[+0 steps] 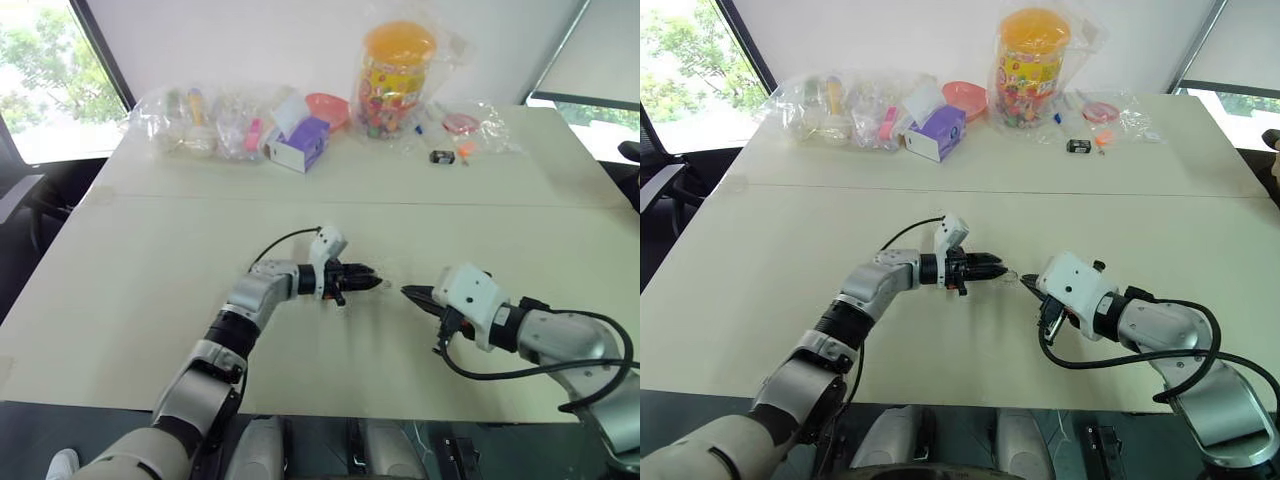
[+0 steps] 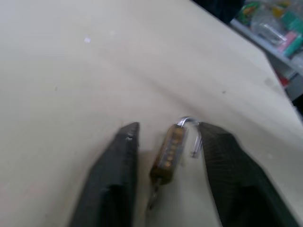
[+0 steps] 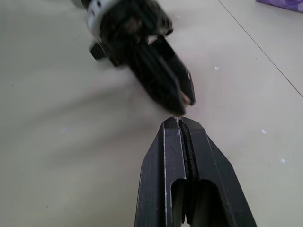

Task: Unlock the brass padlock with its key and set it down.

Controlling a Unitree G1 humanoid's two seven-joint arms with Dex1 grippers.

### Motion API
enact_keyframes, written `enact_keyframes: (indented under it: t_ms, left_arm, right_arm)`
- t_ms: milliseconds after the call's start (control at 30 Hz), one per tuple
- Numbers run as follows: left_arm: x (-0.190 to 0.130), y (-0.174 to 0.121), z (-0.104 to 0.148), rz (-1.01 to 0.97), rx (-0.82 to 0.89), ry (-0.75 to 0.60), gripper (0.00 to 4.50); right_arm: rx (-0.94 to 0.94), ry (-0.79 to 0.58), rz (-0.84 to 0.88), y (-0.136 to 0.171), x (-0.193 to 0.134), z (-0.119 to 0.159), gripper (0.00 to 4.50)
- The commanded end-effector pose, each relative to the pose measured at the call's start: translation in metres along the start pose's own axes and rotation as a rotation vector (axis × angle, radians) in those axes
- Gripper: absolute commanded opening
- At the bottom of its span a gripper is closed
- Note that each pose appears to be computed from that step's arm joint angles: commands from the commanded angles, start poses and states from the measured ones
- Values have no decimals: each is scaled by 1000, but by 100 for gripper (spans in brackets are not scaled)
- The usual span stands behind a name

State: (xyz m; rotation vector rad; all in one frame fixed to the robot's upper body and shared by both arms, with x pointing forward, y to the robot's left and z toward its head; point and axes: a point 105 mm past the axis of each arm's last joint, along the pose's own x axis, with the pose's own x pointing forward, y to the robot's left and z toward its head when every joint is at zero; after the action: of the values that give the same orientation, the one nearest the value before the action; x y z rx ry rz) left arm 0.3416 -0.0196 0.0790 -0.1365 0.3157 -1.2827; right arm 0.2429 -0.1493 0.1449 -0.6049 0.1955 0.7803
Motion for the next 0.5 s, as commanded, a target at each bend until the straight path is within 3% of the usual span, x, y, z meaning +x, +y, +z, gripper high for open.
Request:
enact_keyframes:
  t_ms: [33, 67, 100, 367, 500]
  left_arm:
    - [-9, 10, -1, 32, -5, 10, 394]
    - [-14, 10, -1, 17, -23, 21, 444]
    - [-17, 9, -1, 7, -36, 28, 448]
    - [-83, 1, 20, -52, -10, 53, 448]
    - [-99, -11, 23, -82, 67, 91, 448]
  right_arm:
    - [-23, -33, -40, -2, -6, 12, 0]
    - [-24, -31, -42, -2, -7, 12, 0]
    - [-24, -28, -43, -2, -7, 12, 0]
    - [-20, 8, -1, 1, -13, 7, 0]
    - [-16, 31, 30, 2, -14, 4, 0]
